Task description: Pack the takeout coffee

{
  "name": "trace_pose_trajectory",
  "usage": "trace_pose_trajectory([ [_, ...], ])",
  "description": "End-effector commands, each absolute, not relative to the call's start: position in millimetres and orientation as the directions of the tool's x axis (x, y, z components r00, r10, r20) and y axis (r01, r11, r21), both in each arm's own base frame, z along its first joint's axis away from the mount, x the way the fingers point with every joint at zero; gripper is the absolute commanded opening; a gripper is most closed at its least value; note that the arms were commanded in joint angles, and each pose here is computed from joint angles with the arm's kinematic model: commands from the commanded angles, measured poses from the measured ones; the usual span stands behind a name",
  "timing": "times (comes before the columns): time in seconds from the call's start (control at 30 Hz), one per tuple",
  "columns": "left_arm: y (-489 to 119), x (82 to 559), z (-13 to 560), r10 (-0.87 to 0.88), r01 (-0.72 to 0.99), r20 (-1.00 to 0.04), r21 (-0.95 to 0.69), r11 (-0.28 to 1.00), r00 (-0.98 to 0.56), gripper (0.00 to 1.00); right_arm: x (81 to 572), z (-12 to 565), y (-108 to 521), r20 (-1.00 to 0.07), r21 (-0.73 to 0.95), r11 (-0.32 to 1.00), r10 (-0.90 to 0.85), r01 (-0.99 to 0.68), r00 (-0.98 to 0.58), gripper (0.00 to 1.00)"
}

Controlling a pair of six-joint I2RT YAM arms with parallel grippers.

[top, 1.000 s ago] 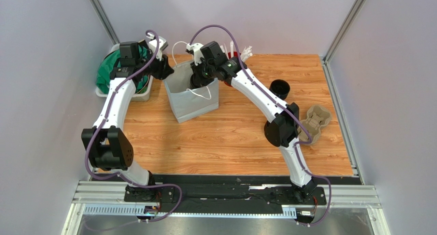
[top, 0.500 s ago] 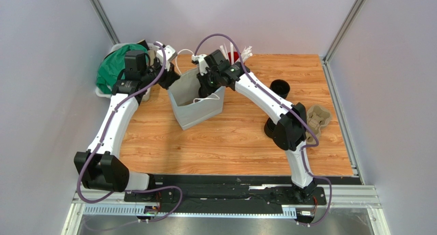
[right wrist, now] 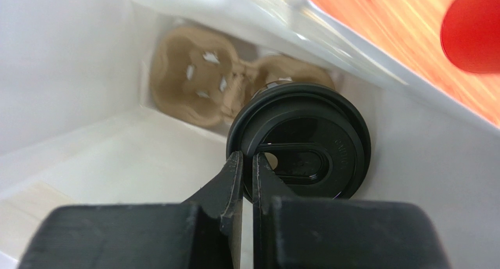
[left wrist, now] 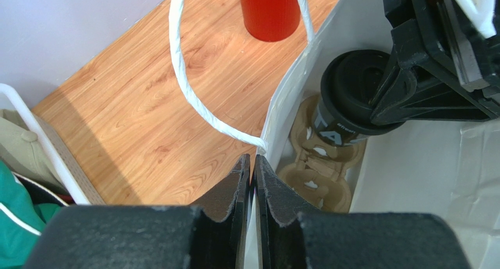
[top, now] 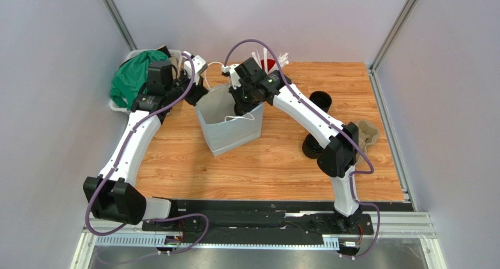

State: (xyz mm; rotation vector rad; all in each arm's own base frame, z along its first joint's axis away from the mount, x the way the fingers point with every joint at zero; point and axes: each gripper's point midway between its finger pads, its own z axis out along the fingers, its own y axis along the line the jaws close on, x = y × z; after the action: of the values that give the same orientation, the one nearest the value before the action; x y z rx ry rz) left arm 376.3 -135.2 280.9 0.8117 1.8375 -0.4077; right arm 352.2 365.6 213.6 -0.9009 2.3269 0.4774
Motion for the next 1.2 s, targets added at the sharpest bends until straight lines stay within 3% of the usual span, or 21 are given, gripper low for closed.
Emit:
trace_pose_trajectory([
  [0.0, -136.7, 365.2, 300.2, 0.316, 0.689, -0.927, 0.095, 0.719, -0.203, 0.15, 349.3, 216.2, 355.4, -0.610, 0.056, 0.716, -0.527, -0.696, -0.591, 0.00],
  [0.67, -145.3, 366.8, 290.2, 0.324, 0.686, -0.917, 0.082, 0.723, -0.232, 0.11, 364.6, 175.6, 343.7, -0.514, -0.064, 0.709, -0.627, -0.702, -0.586, 0.00],
  [0.9, -141.7, 378.2, 289.8, 0.325, 0.646, -0.915, 0.100, 0.756, -0.239, 0.14, 369.3, 184.2, 340.2, -0.532, -0.098, 0.709, -0.630, -0.698, -0.565, 0.00],
  [1.17, -130.5, 395.1, 283.5, 0.327, 0.556, -0.903, 0.126, 0.822, -0.278, 0.09, 369.9, 186.3, 338.6, -0.536, -0.111, 0.710, -0.632, -0.696, -0.559, 0.00],
])
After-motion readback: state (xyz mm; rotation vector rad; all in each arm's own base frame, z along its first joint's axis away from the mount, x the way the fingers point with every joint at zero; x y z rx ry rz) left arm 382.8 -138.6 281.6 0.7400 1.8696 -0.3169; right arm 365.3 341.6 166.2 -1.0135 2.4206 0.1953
